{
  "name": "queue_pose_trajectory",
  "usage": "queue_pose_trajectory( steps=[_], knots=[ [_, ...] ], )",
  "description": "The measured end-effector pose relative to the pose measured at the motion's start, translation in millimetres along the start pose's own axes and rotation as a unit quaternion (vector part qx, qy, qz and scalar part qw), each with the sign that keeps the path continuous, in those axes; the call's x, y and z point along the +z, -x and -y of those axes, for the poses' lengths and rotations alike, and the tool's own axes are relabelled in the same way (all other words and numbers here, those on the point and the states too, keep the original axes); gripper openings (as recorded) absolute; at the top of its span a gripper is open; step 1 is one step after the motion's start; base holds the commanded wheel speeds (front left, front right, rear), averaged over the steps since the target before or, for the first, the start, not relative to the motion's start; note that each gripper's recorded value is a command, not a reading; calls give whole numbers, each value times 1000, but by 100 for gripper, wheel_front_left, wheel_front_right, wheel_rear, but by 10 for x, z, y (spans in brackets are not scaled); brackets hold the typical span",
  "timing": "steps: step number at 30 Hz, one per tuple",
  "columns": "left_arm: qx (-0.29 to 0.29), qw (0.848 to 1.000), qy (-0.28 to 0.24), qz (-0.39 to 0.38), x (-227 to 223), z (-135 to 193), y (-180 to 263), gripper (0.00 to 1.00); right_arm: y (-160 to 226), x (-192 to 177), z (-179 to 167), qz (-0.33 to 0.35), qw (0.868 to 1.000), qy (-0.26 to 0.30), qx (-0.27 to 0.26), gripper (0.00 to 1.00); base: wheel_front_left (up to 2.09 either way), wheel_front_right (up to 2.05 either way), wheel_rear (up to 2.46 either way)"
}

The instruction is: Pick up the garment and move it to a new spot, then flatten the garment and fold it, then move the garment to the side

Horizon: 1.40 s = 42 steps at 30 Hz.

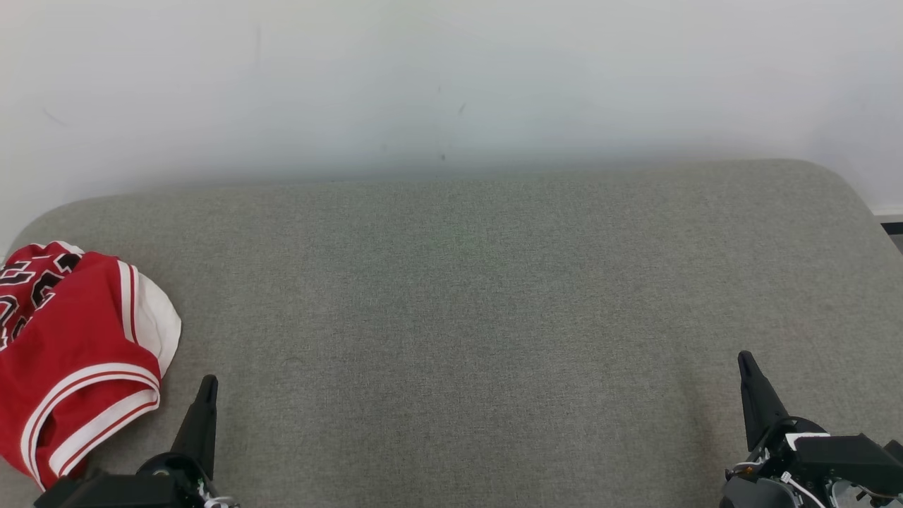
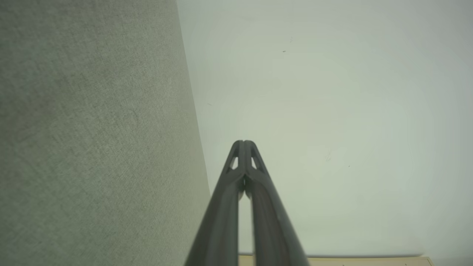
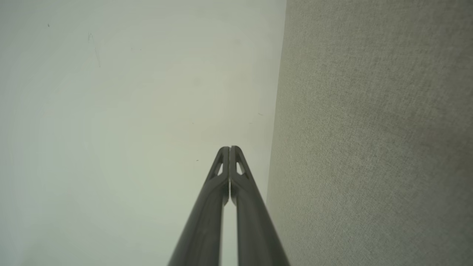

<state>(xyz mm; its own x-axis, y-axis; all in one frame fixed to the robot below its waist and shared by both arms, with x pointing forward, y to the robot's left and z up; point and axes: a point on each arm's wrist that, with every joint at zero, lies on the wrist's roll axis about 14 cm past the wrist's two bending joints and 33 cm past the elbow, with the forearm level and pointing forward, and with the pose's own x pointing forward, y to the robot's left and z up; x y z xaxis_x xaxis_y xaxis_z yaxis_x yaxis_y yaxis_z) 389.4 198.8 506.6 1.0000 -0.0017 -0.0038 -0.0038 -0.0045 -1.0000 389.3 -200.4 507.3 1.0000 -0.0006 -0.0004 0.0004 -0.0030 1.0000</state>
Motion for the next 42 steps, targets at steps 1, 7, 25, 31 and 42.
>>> queue_pose_trajectory(
  steps=[1, 7, 25, 31, 42],
  knots=[
    [0, 1000, 0, 0, 0, 0, 0, 0, 0, 0, 0, 0, 1000, 0, 0, 0, 0, 0, 0],
    [15, 1000, 4, 0, -17, -102, 36, 100, 40, -3, 105, 1, 1000, -2, -15, 100, 0, 0, 0],
    [49, 998, -41, 17, -24, -293, 180, 100, 134, -127, 241, -6, 995, 95, -39, 100, 0, 0, 0],
    [52, 994, -95, 18, -28, -277, 190, 100, 142, -180, 238, -15, 985, 166, -38, 100, 0, 0, 0],
    [54, 979, -197, 17, -45, -258, 235, 100, 161, -241, 253, -24, 963, 266, -35, 100, 0, 0, 0]
  ],
)
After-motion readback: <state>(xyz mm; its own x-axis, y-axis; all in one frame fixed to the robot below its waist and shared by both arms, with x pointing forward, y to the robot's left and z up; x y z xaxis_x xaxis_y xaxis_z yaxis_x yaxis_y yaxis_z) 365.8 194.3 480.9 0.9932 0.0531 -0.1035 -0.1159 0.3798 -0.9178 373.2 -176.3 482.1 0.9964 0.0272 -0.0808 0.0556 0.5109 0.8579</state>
